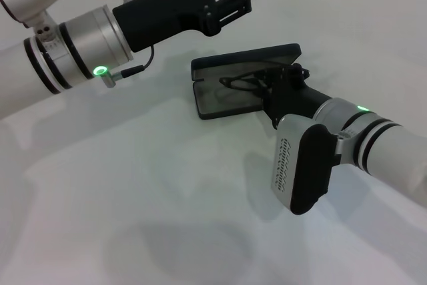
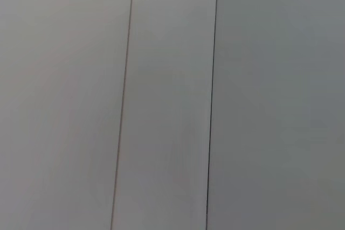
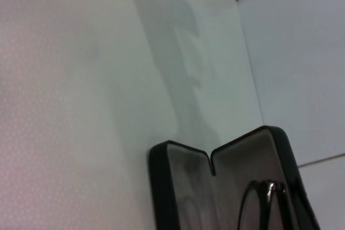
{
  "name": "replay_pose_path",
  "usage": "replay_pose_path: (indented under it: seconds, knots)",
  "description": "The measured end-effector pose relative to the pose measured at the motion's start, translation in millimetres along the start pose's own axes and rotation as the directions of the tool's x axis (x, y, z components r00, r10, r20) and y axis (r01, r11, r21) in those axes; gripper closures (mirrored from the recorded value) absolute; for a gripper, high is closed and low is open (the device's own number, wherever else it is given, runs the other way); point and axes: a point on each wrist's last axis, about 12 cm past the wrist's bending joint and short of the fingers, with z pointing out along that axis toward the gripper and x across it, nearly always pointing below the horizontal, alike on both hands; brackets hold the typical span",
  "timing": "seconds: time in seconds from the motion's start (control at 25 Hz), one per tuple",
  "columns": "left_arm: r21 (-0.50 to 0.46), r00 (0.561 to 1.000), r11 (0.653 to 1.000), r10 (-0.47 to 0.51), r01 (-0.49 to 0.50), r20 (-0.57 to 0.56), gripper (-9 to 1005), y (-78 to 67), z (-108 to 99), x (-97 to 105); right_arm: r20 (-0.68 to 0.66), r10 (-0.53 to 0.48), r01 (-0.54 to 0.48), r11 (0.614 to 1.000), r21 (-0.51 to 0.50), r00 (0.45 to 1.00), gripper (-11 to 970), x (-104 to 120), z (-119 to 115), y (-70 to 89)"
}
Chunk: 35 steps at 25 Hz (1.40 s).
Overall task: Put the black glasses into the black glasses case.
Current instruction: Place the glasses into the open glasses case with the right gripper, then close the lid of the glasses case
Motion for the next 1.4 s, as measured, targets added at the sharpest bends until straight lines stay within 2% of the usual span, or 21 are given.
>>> replay_pose_path:
  seconds: [0.08, 0.4, 0.72, 0.92, 1.08, 1.16, 1.24, 1.4]
  knots:
    - [-0.001, 1.0, 1.0, -0.001, 0.001, 0.0, 427, -0.1, -0.3, 0.2, 0.004, 0.026, -0.026, 1.0, 0.003, 1.0, 717, -1.6, 0.2, -1.8]
    - [-0.006, 1.0, 1.0, -0.003, 0.003, -0.001, 422, -0.2, -2.1, 1.1, 0.03, 0.073, -0.073, 0.997, 0.007, 0.997, 717, -10.3, -2.7, -3.7]
    - [-0.009, 1.0, 1.0, -0.001, 0.001, -0.004, 416, 0.9, -4.1, 0.9, 0.141, 0.123, -0.117, 0.992, -0.052, 0.982, 716, -22.9, -12.7, 1.7]
    - [-0.008, 1.0, 1.0, 0.002, -0.002, -0.01, 412, 1.7, -5.2, 0.6, 0.161, 0.154, -0.148, 0.988, -0.047, 0.975, 716, -23.9, -19.4, -0.1]
    - [-0.022, 1.0, 1.0, 0.012, -0.012, -0.025, 409, 4.9, -9.0, 0.1, 0.212, 0.24, -0.23, 0.971, -0.071, 0.947, 716, -15.4, -30.7, -3.6]
    - [-0.04, 0.999, 0.999, 0.01, -0.012, -0.048, 408, 7.6, -10.9, 1.5, 0.26, 0.313, -0.295, 0.949, -0.107, 0.913, 716, -6.4, -40.5, -5.9]
    - [-0.06, 0.997, 0.998, -0.001, -0.004, -0.083, 406, 11.5, -10.1, 3.2, 0.318, 0.418, -0.382, 0.908, -0.171, 0.851, 717, 11.9, -56.7, -11.8]
    - [-0.131, 0.976, 0.991, -0.047, 0.02, -0.212, 404, 26.1, 1.0, 9.2, 0.366, 0.684, -0.548, 0.727, -0.413, 0.631, 717, 71.8, -99.2, -23.3]
